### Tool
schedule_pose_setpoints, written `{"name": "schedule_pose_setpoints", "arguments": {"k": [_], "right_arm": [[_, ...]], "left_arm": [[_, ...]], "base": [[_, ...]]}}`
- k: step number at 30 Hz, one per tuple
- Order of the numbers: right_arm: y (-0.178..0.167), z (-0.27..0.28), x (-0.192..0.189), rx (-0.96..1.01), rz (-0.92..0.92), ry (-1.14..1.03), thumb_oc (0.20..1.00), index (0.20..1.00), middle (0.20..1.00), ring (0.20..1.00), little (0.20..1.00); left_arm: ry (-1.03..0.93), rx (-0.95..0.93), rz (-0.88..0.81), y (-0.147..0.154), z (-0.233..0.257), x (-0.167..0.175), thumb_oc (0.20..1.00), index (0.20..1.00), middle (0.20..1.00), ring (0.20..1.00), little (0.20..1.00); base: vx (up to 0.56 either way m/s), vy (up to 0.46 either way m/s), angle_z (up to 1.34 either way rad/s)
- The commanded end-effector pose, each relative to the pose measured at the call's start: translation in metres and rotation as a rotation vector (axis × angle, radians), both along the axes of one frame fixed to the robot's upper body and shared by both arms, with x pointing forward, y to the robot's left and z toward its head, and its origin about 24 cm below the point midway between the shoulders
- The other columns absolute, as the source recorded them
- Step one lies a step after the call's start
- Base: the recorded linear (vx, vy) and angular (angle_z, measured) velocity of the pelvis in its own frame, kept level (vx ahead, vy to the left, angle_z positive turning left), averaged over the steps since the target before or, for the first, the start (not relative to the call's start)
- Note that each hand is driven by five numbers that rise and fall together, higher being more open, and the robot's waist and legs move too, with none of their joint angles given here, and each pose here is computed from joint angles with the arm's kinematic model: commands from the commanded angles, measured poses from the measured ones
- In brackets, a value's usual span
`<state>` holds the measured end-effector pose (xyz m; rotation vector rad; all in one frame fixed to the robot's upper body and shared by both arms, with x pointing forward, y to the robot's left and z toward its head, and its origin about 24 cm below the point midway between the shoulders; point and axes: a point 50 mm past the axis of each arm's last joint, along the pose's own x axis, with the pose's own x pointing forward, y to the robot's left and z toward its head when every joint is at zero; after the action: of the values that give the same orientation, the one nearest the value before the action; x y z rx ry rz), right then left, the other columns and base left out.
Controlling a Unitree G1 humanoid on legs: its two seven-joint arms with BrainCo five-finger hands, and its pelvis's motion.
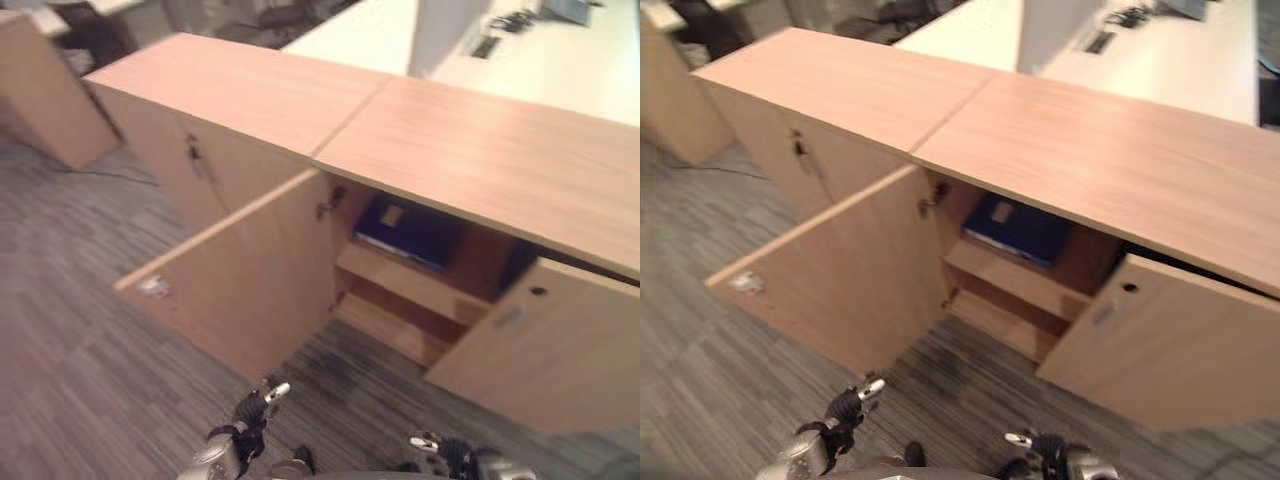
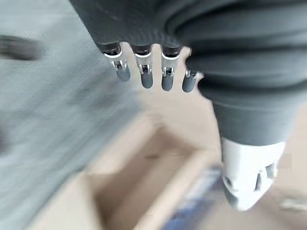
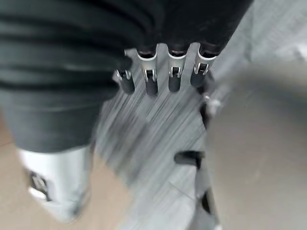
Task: Put the empty folder in the office cabinet
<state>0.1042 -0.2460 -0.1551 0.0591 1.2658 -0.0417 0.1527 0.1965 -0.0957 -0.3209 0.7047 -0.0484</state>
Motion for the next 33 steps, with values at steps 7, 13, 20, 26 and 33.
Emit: {"name": "schedule_pose_setpoints", "arguments": {"k": [7,13,20,26,33], "right_arm": [[0.009,-0.001,0.008,0.021,-0.14,-0.047,1.0,1.0,1.0,1.0,1.0],[0.014,-0.005,-0.004,0.057,-0.143,-0.018,1.0,1.0,1.0,1.0,1.0],[0.018,-0.007,-0.011,0.081,-0.128,-0.005,1.0,1.0,1.0,1.0,1.0],[0.016,-0.006,-0.013,0.061,-0.098,-0.011,1.0,1.0,1.0,1.0,1.0],[0.014,-0.006,-0.014,0.051,-0.079,0.001,1.0,1.0,1.0,1.0,1.0]], "left_arm": [[-0.347,0.201,0.113,0.058,0.073,0.035,1.0,1.0,1.0,1.0,1.0],[-0.476,0.416,0.25,0.104,0.114,0.055,1.0,1.0,1.0,1.0,1.0],[-0.515,0.589,0.28,0.137,0.141,0.079,1.0,1.0,1.0,1.0,1.0],[-0.55,0.679,0.229,0.147,0.169,0.12,1.0,1.0,1.0,1.0,1.0],[-0.534,0.67,0.116,0.12,0.17,0.158,1.0,1.0,1.0,1.0,1.0]], "base": [[0.06,0.113,0.52],[0.06,0.058,0.01],[0.06,0.033,-0.14],[0.02,0.01,-0.32],[0.01,-0.003,-0.19]]}}
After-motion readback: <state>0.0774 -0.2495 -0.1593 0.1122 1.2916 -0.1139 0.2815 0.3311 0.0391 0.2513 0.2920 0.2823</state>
